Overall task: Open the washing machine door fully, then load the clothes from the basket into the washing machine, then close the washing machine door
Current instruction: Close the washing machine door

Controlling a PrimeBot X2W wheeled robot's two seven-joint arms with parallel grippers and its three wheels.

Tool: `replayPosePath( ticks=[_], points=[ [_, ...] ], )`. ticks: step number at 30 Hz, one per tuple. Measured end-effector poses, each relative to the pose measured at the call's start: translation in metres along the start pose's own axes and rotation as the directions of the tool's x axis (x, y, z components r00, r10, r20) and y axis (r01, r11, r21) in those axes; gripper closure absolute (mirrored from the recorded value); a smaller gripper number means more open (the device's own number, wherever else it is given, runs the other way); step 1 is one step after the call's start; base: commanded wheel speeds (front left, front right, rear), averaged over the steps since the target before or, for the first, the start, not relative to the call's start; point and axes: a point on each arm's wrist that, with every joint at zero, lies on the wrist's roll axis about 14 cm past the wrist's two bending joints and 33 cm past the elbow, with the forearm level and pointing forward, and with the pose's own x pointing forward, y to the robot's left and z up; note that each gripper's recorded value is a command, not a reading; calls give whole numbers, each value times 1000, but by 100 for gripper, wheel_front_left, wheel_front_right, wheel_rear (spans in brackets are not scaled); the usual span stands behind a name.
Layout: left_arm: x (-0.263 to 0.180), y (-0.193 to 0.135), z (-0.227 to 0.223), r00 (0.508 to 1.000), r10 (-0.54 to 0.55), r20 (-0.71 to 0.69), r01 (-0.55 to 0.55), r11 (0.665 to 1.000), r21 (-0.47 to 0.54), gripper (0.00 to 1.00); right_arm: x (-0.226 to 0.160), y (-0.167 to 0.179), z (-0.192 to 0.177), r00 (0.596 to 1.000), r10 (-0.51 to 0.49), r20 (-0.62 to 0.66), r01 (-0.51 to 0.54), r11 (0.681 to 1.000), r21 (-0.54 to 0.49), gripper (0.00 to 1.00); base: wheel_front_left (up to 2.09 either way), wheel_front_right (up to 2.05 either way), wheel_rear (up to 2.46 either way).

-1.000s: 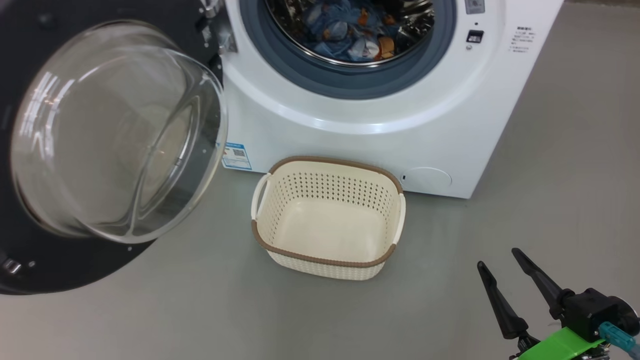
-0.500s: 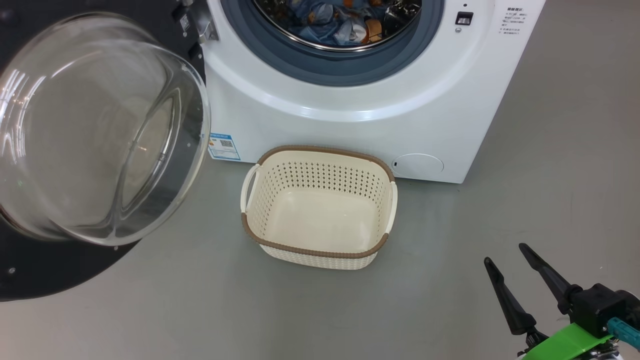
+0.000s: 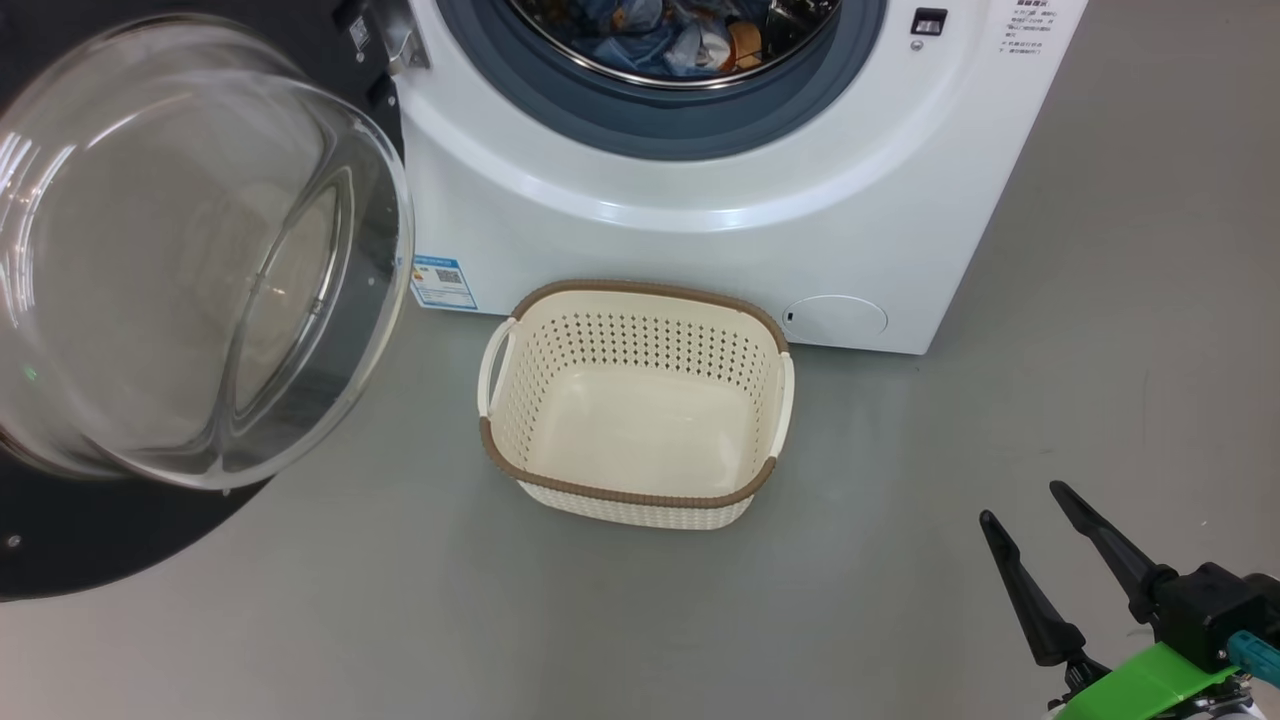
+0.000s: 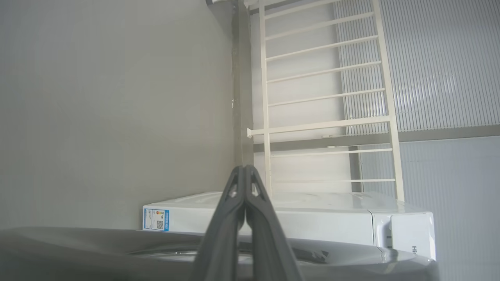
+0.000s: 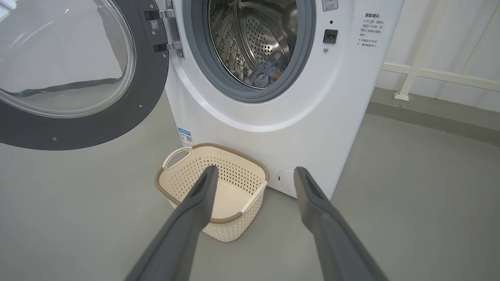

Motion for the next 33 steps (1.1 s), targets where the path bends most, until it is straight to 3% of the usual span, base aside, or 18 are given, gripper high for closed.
replayPosePath(
  ticks=[15,33],
  points=[
    [-13,-4,-39,955,-28,-294,23,1000,-22,100,5,4,-1,1000,19,-3,-19,1000,-2,0,0,0,0],
    [-43,6,-80,866,-25,-499,35,999,10,100,19,10,-1,999,48,7,-48,999,7,0,0,0,0]
  ],
)
